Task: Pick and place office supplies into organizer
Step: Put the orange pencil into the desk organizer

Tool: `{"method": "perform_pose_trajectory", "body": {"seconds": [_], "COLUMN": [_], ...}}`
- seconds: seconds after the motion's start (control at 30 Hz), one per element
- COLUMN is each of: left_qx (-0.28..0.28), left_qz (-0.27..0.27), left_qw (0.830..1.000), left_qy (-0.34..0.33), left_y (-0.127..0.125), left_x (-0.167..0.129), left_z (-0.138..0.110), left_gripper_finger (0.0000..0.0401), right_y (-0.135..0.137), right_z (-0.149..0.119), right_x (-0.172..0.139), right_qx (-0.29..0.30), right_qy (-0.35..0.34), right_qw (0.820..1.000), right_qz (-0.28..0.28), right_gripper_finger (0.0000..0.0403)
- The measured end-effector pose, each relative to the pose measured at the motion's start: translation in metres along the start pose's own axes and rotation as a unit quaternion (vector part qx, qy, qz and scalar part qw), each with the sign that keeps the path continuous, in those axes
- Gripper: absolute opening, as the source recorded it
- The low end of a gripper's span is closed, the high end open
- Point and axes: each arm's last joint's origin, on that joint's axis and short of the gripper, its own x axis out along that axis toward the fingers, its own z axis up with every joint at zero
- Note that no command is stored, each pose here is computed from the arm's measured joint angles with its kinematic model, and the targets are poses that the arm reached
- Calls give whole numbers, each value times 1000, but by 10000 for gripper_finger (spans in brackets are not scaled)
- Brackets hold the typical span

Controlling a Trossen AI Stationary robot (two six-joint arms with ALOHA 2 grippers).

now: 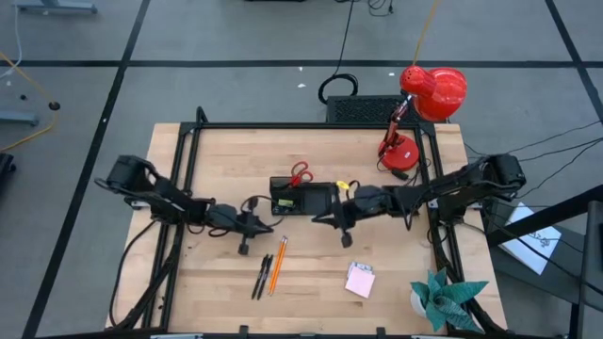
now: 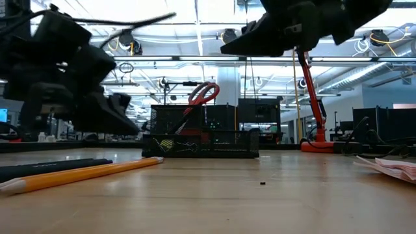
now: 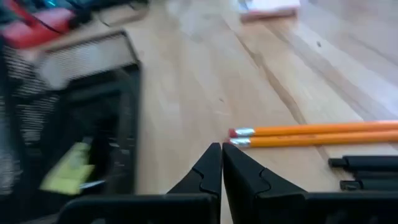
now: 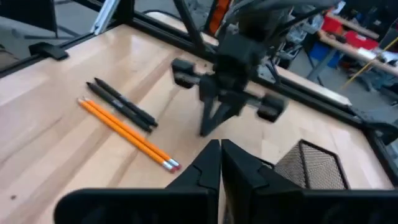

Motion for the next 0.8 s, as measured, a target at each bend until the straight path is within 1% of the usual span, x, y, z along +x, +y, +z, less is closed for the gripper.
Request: {"method": "perform_pose_trajectory", "body": {"seconds": [0.13, 0.17, 0.23, 0.33, 0.47, 0.53, 0.63, 0.67, 0.73, 0.8], "left_qx": [-7, -11, -20, -33, -44, -45, -45, -44, -44, -43], "left_qz": [23, 24, 26, 36, 38, 38, 38, 37, 37, 37], "left_qw": [999, 999, 999, 997, 997, 997, 997, 997, 997, 997], "left_qy": [-27, -33, -44, -55, -59, -57, -56, -54, -49, -44], "left_y": [3, 3, 4, 5, 5, 5, 5, 5, 5, 5], "left_x": [-20, -25, -33, -41, -45, -45, -45, -45, -45, -44], "left_z": [2, 2, 2, 1, -1, -1, -1, -2, -2, -3], "left_gripper_finger": [21, 21, 21, 21, 21, 21, 21, 21, 21, 21], "right_y": [9, 12, 19, 24, 29, 31, 32, 32, 32, 32], "right_z": [10, 10, 4, 0, -4, -7, -6, -6, -3, 0], "right_x": [6, 9, 18, 36, 67, 82, 102, 107, 115, 119], "right_qx": [2, 4, 2, -4, -17, -29, -46, -52, -66, -79], "right_qy": [11, 13, 41, 73, 117, 151, 184, 190, 184, 174], "right_qw": [1000, 1000, 999, 997, 992, 987, 979, 978, 978, 977], "right_qz": [9, 14, 23, 23, 42, 56, 71, 75, 77, 91], "right_gripper_finger": [25, 30, 43, 62, 79, 82, 79, 77, 71, 64]}}
